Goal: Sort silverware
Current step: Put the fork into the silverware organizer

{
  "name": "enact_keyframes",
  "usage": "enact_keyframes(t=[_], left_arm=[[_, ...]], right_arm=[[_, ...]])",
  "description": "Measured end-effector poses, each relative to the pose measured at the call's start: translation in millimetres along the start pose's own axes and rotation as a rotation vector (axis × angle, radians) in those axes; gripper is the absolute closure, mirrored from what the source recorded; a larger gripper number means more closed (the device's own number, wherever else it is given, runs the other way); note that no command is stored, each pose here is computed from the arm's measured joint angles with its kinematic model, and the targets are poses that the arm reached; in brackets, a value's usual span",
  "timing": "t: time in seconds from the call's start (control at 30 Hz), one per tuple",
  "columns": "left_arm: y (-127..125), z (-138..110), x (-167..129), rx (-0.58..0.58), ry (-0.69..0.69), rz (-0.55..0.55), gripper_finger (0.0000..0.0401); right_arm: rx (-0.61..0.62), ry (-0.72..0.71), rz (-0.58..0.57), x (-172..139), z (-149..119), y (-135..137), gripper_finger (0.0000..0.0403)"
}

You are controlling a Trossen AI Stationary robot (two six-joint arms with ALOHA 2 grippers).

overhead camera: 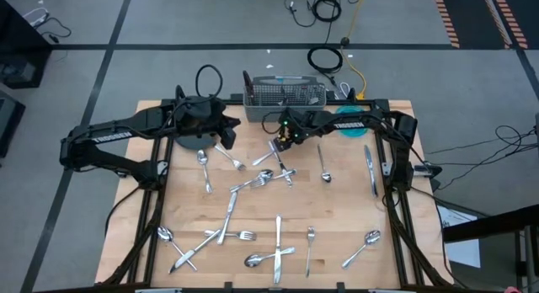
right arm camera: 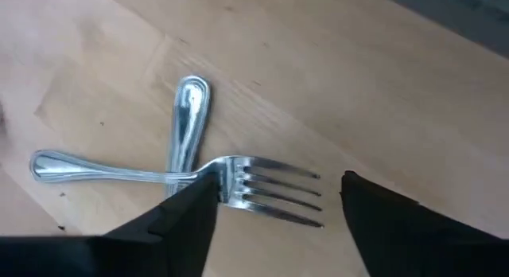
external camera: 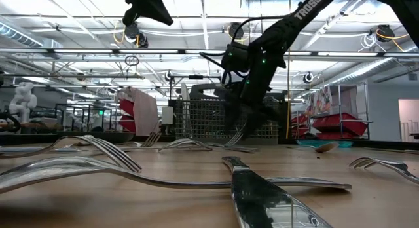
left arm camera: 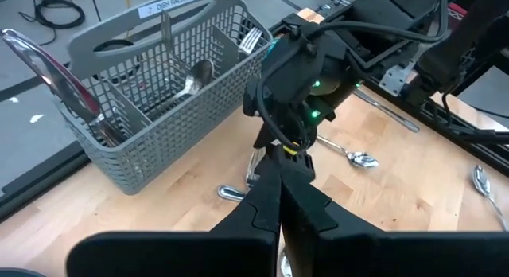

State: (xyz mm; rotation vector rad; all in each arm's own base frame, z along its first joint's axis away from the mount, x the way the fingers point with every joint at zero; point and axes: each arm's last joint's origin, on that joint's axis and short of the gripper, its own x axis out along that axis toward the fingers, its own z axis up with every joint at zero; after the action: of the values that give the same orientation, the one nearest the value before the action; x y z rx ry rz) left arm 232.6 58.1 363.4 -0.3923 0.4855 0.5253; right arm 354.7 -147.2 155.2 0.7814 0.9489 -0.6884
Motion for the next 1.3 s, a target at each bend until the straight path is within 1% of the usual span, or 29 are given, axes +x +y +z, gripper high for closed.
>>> enact_keyframes(t=[0.1,0.17,0.3,0.33,0.53,0.6,0.67,0.77,0.93,1.13,1.3], left_arm=[[0,0,0,0.003,-0.003,0.007,0.039],[0,0,0,0.003,-0.004,0.008,0.039],[0,0,0,0.026,-0.004,0.009,0.039],[0,0,0,0.026,-0.004,0.01,0.039],[0,0,0,0.027,-0.005,0.011,0.039],[0,0,0,0.027,-0.005,0.012,0.039],[0,0,0,0.027,-0.005,0.012,0.039],[0,0,0,0.027,-0.004,0.011,0.039],[0,0,0,0.027,-0.005,0.011,0.039],[0,0,0,0.026,-0.005,0.011,0.039],[-1,0,-3,0.018,-0.003,-0.028,0.039]], right_arm=[[-0.001,0.019,-0.011,0,-2,-1,0.0216],[-0.013,0.025,-0.012,0,-3,-1,0.0263],[-0.058,0.026,-0.008,0,-3,-1,0.0369],[-0.071,0.029,-0.002,0,-3,0,0.0384],[-0.089,0.052,0.028,-4,-5,5,0.0398],[-0.102,0.05,0.038,-12,-8,11,0.04],[-0.125,0.027,0.044,-27,-10,18,0.0401],[-0.155,-0.027,0.012,-61,-15,25,0.0402],[-0.188,-0.164,-0.011,-131,-23,25,0.0402],[-0.166,-0.292,-0.074,-203,-37,4,0.0402],[-0.164,-0.329,-0.172,-263,-43,-9,0.0402]])
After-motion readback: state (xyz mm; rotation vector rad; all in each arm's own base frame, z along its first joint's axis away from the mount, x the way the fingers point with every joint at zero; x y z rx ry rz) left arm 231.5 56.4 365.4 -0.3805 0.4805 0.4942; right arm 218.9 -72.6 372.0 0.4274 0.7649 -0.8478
